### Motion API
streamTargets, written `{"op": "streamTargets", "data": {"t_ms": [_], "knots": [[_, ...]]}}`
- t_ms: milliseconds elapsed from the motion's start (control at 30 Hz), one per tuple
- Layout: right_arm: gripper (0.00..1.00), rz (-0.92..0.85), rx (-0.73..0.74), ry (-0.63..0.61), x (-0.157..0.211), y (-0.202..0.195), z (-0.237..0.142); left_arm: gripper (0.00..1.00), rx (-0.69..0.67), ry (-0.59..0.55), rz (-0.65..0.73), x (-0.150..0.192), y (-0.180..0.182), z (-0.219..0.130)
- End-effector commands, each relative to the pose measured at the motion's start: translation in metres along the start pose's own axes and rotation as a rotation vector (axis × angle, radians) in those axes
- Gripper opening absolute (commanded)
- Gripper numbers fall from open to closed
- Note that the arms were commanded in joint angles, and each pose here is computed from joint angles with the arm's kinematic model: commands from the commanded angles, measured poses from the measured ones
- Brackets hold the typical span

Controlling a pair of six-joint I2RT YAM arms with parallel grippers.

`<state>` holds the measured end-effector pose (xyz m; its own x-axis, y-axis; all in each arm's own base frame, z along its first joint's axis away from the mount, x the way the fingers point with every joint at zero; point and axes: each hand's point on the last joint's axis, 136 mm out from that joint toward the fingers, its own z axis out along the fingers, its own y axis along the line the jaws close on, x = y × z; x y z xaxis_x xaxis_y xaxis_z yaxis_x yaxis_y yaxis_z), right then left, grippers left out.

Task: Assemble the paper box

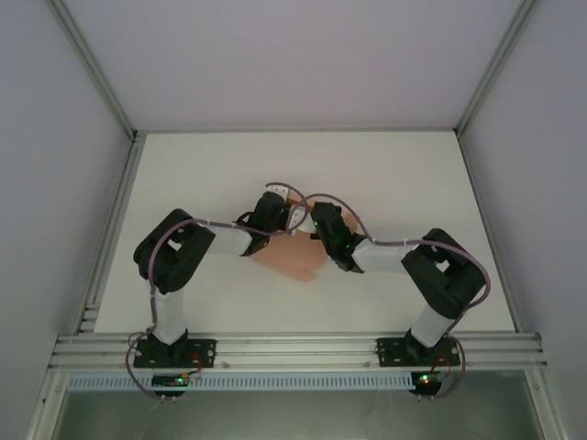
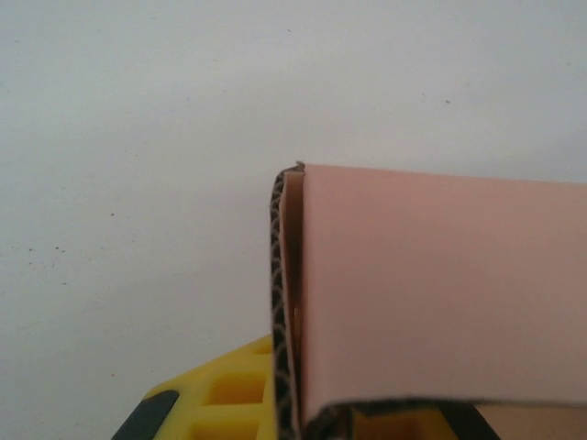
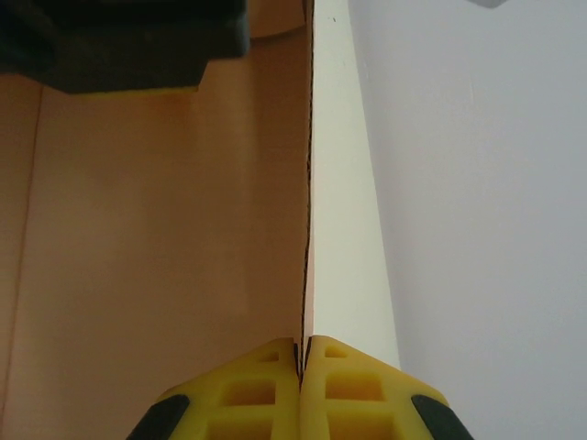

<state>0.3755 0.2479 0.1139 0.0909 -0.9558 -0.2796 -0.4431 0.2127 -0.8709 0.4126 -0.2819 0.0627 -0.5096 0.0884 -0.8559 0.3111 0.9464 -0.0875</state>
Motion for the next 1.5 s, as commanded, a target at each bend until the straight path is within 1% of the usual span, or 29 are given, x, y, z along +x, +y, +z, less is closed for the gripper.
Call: {"op": "streamTargets", "data": {"t_ms": [0,67,167,267,300,367,500,600,700,800,833,900,1033,1133,1233,1300,1333,1433,1467], "knots": [[0.0,-0.039,-0.191,-0.005,0.002,0.059,-0.006,0.0,-0.2,0.044,-0.019,0.019,0.049,0.011],[0.0,-0.039,-0.193,0.001,0.004,0.059,-0.006,0.26,-0.117,0.037,-0.002,0.016,0.037,0.004],[0.0,-0.04,-0.187,0.011,0.005,0.057,-0.004,0.41,-0.031,0.025,-0.002,0.009,0.025,-0.01],[0.0,-0.044,-0.173,0.019,0.004,0.054,-0.002,0.48,0.022,0.018,0.0,0.004,0.019,-0.024],[0.0,-0.045,-0.17,0.02,0.004,0.053,-0.002,0.49,0.028,0.017,-0.002,0.003,0.018,-0.027],[0.0,-0.043,-0.163,0.022,0.004,0.052,-0.001,0.53,0.05,0.021,0.004,0.002,0.015,-0.034],[0.0,-0.046,-0.156,0.026,0.004,0.051,-0.001,0.54,0.086,0.028,-0.007,0.003,0.012,-0.044],[0.0,-0.047,-0.141,0.033,0.005,0.05,-0.001,0.6,0.131,0.018,-0.013,0.001,0.006,-0.054],[0.0,-0.046,-0.123,0.03,0.004,0.046,-0.002,0.59,0.136,0.026,-0.017,0.0,0.006,-0.058],[0.0,-0.049,-0.105,0.022,0.001,0.041,-0.003,0.52,0.111,0.039,-0.021,0.001,0.012,-0.059],[0.0,-0.049,-0.102,0.025,0.002,0.04,-0.003,0.47,0.105,0.052,-0.024,0.003,0.014,-0.058],[0.0,-0.053,-0.096,0.021,0.001,0.037,-0.004,0.43,0.095,0.093,-0.026,0.011,0.019,-0.056],[0.0,-0.058,-0.083,0.015,0.0,0.034,-0.007,0.4,0.115,0.162,-0.036,0.028,0.022,-0.056],[0.0,-0.065,-0.074,0.007,-0.002,0.031,-0.009,0.38,0.1,0.185,-0.047,0.036,0.029,-0.057],[0.0,-0.073,-0.071,-0.005,-0.004,0.03,-0.012,0.3,0.079,0.181,-0.044,0.036,0.035,-0.054],[0.0,-0.079,-0.069,-0.017,-0.008,0.029,-0.014,0.28,0.067,0.172,-0.03,0.032,0.036,-0.049],[0.0,-0.085,-0.07,-0.017,-0.008,0.03,-0.015,0.23,0.059,0.17,-0.026,0.031,0.036,-0.047],[0.0,-0.097,-0.058,-0.02,-0.013,0.026,-0.017,0.18,0.033,0.186,-0.003,0.032,0.039,-0.036],[0.0,-0.096,-0.055,-0.025,-0.015,0.024,-0.017,0.13,0.012,0.199,0.011,0.034,0.041,-0.033]]}}
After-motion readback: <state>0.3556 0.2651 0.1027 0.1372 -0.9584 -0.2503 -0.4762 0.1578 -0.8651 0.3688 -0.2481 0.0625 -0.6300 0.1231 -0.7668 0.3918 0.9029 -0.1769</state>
